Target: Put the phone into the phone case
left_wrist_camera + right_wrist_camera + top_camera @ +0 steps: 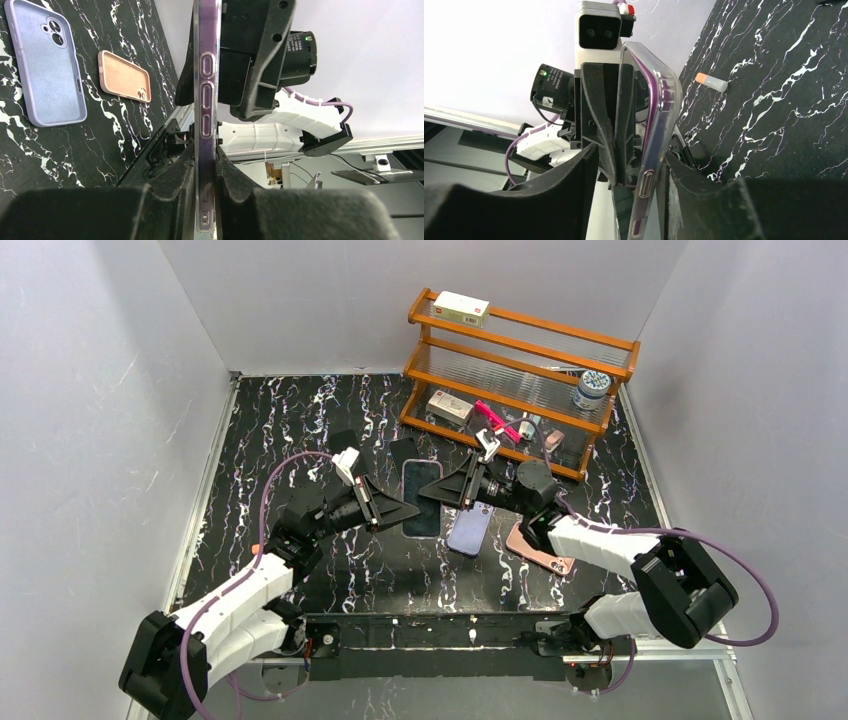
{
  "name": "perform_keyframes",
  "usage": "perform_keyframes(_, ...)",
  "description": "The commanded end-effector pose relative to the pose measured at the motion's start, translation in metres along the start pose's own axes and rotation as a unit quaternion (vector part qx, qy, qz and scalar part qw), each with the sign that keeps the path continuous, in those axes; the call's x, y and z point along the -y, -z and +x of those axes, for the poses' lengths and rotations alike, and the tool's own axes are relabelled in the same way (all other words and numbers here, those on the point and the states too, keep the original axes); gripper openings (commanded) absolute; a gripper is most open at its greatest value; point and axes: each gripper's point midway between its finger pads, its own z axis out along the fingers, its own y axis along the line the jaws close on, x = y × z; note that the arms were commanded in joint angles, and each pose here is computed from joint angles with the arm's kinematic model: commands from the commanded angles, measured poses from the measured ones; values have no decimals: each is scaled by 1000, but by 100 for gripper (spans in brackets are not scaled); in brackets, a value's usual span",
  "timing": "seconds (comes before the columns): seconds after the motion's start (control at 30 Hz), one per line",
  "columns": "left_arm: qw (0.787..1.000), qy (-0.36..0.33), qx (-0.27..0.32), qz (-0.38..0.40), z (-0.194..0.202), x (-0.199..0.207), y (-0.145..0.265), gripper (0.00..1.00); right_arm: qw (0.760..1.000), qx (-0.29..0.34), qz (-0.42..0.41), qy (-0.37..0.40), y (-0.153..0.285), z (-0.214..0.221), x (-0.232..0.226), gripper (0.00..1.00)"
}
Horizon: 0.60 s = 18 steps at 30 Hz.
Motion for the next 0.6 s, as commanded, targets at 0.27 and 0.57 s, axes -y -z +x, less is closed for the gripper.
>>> perform_keyframes(0.27, 997, -56, -30, 46, 12, 20, 9, 0, 995, 20, -44, 88, 9, -40, -43, 48)
perform_keyframes(0.57, 997, -53, -37, 45, 16, 17, 10, 0, 995, 26, -45, 89, 5, -52, -39, 44)
